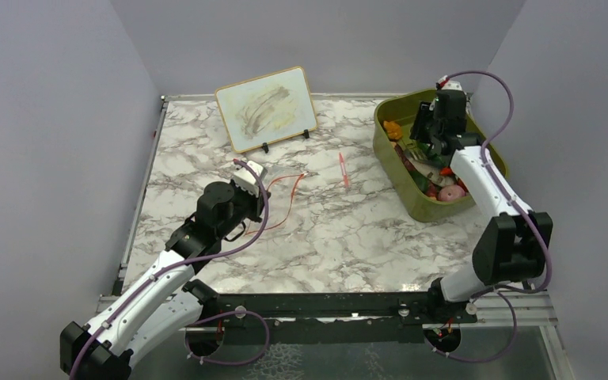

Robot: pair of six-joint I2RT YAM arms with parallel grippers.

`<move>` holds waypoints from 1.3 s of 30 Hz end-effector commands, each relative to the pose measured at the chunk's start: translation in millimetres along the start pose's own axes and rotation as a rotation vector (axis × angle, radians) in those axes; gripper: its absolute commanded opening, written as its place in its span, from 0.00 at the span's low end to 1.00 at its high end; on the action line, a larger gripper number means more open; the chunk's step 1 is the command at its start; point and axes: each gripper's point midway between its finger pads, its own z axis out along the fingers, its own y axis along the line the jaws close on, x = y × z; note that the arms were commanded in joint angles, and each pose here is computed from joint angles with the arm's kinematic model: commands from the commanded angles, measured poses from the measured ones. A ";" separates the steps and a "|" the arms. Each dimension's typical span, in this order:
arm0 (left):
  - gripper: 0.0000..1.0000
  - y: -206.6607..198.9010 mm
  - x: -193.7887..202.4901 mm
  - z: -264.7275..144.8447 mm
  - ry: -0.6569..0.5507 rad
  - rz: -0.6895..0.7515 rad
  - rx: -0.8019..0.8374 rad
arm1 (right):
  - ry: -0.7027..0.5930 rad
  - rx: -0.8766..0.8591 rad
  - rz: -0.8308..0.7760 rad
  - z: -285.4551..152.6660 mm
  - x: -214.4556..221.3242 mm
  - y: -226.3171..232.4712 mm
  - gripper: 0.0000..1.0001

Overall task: Place the food in the zip-top bag and seal the zipper
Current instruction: Pick up the fake vegetable from the bin, then place the fake vegetable in the zipper food storage bag.

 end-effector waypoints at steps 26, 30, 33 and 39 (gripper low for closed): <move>0.00 17.3 -30.2 19.8 -0.137 -0.026 -0.099 | 0.019 -0.901 0.092 -201.5 27.0 170.2 0.28; 0.00 19.8 -23.5 20.2 -0.116 -0.042 -0.116 | 0.094 -1.043 0.081 -227.2 44.1 214.2 0.28; 0.00 20.7 -23.1 18.3 -0.129 -0.046 -0.121 | 0.145 -1.104 0.079 -244.2 60.3 241.9 0.28; 0.00 20.6 -21.3 17.4 -0.132 -0.057 -0.121 | 0.271 -1.211 0.134 -268.7 90.4 279.1 0.28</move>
